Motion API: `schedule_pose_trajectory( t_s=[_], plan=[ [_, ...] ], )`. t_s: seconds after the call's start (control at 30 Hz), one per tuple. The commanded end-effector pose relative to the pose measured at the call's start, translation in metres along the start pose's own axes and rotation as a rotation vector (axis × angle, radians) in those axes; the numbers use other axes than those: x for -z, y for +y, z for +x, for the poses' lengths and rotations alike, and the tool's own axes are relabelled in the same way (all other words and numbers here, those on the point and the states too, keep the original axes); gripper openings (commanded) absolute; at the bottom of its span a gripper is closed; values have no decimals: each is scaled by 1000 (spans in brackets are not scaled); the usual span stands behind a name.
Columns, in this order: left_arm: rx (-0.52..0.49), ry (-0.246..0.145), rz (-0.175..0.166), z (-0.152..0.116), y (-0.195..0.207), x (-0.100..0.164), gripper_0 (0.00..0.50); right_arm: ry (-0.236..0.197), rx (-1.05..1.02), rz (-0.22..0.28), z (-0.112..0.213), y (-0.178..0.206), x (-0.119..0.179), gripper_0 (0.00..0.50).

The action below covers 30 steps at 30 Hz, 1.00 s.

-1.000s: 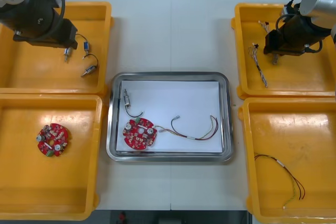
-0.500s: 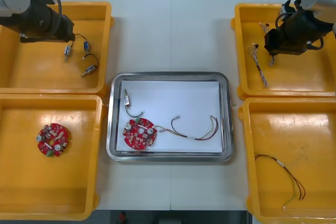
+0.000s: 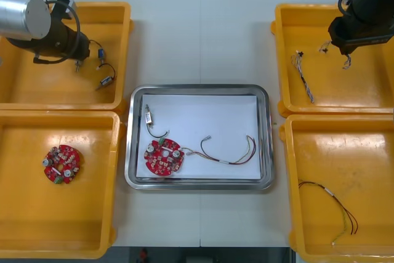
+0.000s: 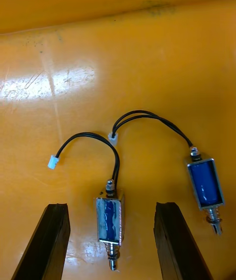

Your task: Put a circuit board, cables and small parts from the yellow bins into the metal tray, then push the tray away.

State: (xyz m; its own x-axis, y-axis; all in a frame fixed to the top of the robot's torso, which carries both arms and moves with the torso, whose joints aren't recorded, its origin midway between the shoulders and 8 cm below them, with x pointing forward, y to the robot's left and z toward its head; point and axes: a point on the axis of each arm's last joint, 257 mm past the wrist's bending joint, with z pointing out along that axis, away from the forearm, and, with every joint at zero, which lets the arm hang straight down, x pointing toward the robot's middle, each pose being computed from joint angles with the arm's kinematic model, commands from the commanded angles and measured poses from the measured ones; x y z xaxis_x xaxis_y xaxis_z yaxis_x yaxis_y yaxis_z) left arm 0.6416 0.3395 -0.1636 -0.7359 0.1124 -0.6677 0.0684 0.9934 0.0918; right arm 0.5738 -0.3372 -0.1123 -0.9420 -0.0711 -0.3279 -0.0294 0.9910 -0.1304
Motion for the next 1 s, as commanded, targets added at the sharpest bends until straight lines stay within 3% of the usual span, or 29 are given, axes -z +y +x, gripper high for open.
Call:
schedule_pose_trajectory(
  t_s=[0.03,0.23,0.33,0.7,0.73,0.77,0.8,1.0],
  plan=[
    [-102,-52,-30,-31,5,12,500,-43,-22,23,10,-18,30,0],
    [-102,-29,-36,-20,8,3,500,-183,34,37,-5,-10,58,0],
    [-96,-25,-30,-16,5,-3,500,-245,74,18,-6,1,69,0],
    [-59,-34,-11,-7,1,-20,500,-418,340,-55,14,75,99,0],
    [-57,-31,-11,-6,2,-20,319,-433,385,-65,18,88,102,0],
    [-57,-31,-11,-6,2,-20,35,-445,427,-75,23,101,105,0],
    [-58,-31,-12,-6,2,-20,2,-451,449,-78,25,107,107,0],
    [-55,-29,-17,-6,4,-20,0,-499,680,-126,52,173,122,0]
  ],
)
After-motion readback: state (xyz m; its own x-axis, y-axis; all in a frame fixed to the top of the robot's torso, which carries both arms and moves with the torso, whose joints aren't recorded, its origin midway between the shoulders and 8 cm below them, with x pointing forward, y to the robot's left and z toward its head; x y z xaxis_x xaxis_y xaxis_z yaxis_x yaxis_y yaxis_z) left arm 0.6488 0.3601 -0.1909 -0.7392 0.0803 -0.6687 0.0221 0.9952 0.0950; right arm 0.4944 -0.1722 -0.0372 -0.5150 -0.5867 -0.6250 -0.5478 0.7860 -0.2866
